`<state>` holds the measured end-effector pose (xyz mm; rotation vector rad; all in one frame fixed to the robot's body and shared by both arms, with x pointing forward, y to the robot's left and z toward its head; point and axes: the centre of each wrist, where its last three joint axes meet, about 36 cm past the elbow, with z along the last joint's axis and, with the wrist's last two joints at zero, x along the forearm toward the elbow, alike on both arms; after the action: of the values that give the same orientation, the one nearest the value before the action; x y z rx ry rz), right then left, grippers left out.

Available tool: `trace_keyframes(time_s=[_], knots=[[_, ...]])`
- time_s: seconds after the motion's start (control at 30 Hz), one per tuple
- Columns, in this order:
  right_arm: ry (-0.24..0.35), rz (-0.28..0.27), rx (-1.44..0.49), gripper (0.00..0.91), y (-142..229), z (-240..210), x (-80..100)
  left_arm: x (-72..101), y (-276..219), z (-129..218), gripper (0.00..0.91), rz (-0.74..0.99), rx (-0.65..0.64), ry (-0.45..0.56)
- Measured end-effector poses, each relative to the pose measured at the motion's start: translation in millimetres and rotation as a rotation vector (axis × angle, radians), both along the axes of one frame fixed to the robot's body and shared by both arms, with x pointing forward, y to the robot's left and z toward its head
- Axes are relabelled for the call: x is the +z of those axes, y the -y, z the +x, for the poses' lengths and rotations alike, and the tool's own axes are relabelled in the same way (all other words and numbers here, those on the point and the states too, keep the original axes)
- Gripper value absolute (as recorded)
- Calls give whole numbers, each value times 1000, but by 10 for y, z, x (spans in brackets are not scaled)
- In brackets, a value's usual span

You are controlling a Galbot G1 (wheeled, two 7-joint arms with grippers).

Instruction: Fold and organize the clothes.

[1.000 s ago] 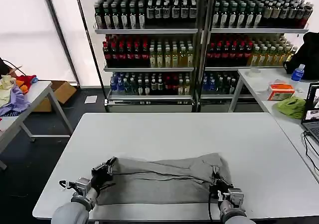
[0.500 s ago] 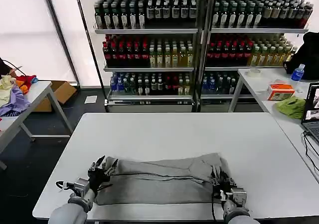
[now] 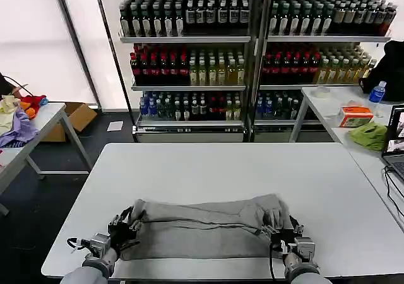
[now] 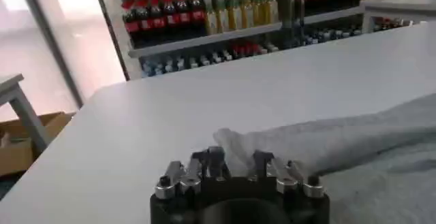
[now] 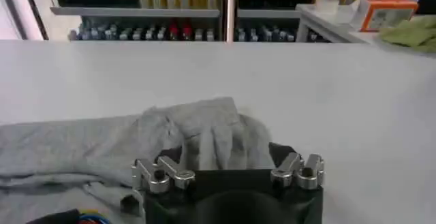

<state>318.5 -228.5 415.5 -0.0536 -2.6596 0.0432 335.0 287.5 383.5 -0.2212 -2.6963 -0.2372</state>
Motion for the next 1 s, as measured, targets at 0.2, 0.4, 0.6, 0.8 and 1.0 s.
trace_keyframes(time_s=[0.2,0.4,0.6,0.8,1.0], knots=[[19,0,3,907,23,1,109,-48,-6,-94,0,6,13,-22],[32,-7,-5,907,65,13,170,-50,33,-173,10,-5,10,-11],[41,-5,-7,907,61,22,196,-51,58,-248,0,-4,6,-3],[46,-2,5,907,35,54,217,-65,45,-266,141,6,20,5],[43,5,10,907,20,68,204,-61,42,-281,907,33,36,16]])
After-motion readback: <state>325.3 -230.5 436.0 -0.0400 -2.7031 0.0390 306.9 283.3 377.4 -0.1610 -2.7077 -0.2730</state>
